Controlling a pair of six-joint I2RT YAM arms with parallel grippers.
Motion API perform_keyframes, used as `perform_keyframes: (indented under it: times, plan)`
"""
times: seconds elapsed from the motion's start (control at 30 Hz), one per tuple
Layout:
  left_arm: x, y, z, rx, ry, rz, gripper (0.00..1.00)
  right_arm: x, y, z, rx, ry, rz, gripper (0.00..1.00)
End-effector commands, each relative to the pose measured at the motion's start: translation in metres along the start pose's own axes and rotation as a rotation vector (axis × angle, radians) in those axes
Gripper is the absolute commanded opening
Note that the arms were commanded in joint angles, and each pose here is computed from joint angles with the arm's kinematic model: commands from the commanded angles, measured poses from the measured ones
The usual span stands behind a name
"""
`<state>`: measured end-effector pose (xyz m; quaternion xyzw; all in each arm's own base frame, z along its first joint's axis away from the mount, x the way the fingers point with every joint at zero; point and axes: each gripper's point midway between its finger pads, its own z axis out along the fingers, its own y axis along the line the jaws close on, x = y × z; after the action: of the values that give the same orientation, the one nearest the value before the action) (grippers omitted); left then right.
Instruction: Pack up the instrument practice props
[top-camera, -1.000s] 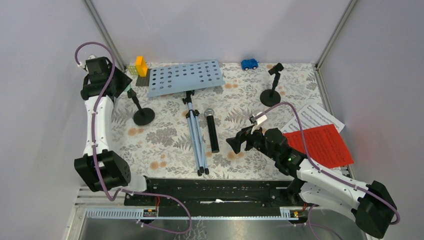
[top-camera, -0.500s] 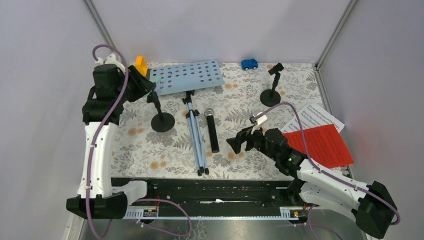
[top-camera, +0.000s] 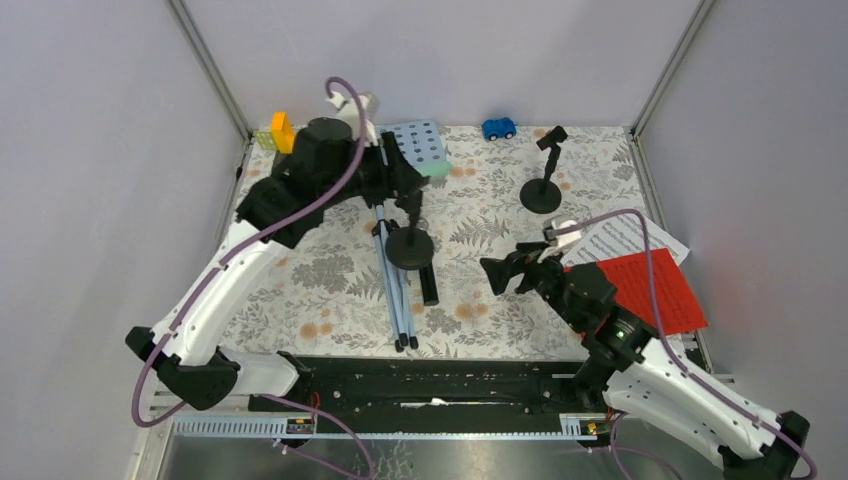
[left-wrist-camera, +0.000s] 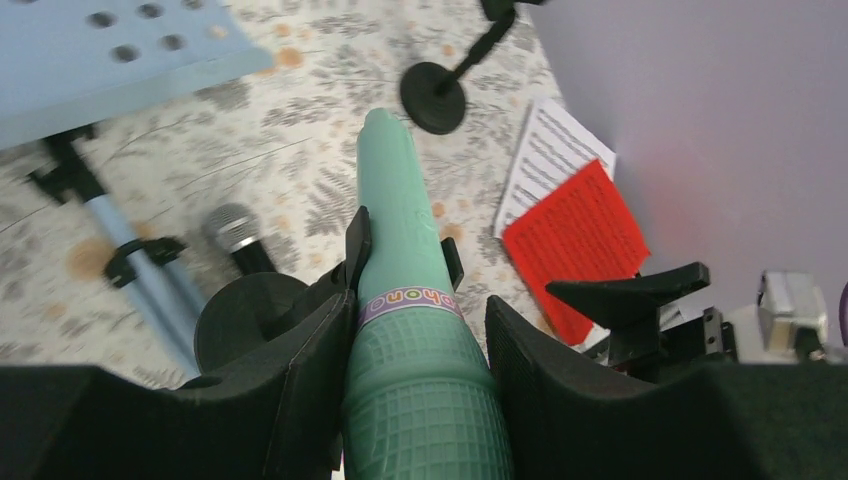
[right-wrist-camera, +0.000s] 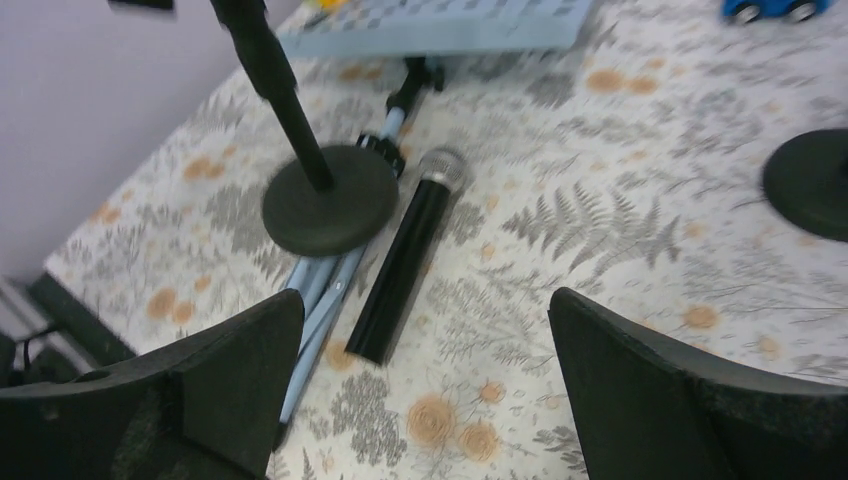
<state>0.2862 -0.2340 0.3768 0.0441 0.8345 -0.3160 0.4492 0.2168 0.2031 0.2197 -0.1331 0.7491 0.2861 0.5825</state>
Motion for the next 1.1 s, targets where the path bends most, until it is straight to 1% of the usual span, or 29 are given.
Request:
perform_keyframes:
  times: [0.0, 0.1, 0.17, 0.27, 0.33, 0.37, 0.47, 0.57, 0.67, 0.7, 0.73, 0.77, 0.8, 0.83, 0.9, 1.07]
  plan:
    - [-0.028, -0.088, 0.009, 0.224, -0.156, 0.041, 0.0, -0.054, -0.034, -0.031, 0.209, -0.169, 0.022, 1.0]
    - [0.002, -0.129, 0.031, 0.36, -0.15, 0.095, 0.0, -0.074, -0.051, -0.053, 0.29, -0.26, 0.017, 1.0]
    - [0.019, -0.149, 0.04, 0.471, -0.163, 0.096, 0.0, -0.082, -0.059, -0.066, 0.326, -0.307, 0.022, 1.0]
    - [0.041, -0.165, 0.05, 0.582, -0.158, 0.126, 0.0, -0.087, -0.064, -0.08, 0.333, -0.342, 0.02, 1.0]
    - [0.056, -0.173, 0.054, 0.644, -0.134, 0.181, 0.0, -0.086, -0.066, -0.084, 0.339, -0.345, 0.011, 1.0]
    - [0.069, -0.173, 0.058, 0.671, -0.114, 0.209, 0.0, -0.086, -0.067, -0.086, 0.34, -0.345, 0.005, 1.0]
    - [0.09, -0.172, 0.06, 0.73, -0.1, 0.247, 0.0, -0.084, -0.066, -0.088, 0.328, -0.339, -0.023, 1.0]
    - [0.112, -0.161, 0.066, 0.728, -0.052, 0.275, 0.0, -0.084, -0.057, -0.086, 0.274, -0.325, -0.072, 1.0]
    - [0.13, -0.151, 0.07, 0.724, -0.014, 0.293, 0.0, -0.08, -0.045, -0.078, 0.199, -0.304, -0.177, 1.0]
    - [0.136, -0.148, 0.071, 0.722, 0.0, 0.297, 0.03, -0.078, -0.042, -0.074, 0.179, -0.291, -0.217, 1.0]
    - [0.139, -0.145, 0.072, 0.719, 0.009, 0.297, 0.1, -0.077, -0.039, -0.072, 0.163, -0.278, -0.249, 1.0]
    - [0.142, -0.143, 0.072, 0.712, 0.018, 0.297, 0.17, -0.076, -0.037, -0.069, 0.148, -0.262, -0.28, 1.0]
    - [0.143, -0.141, 0.072, 0.706, 0.022, 0.298, 0.27, -0.073, -0.032, -0.066, 0.121, -0.241, -0.317, 1.0]
    - [0.143, -0.139, 0.072, 0.693, 0.022, 0.3, 0.35, -0.071, -0.027, -0.064, 0.085, -0.225, -0.365, 1.0]
    - [0.138, -0.136, 0.069, 0.673, 0.005, 0.308, 0.46, -0.069, -0.02, -0.062, 0.036, -0.207, -0.442, 1.0]
    - [0.114, -0.133, 0.058, 0.626, -0.072, 0.35, 0.78, -0.063, -0.018, -0.054, 0.017, -0.136, -0.536, 1.0]
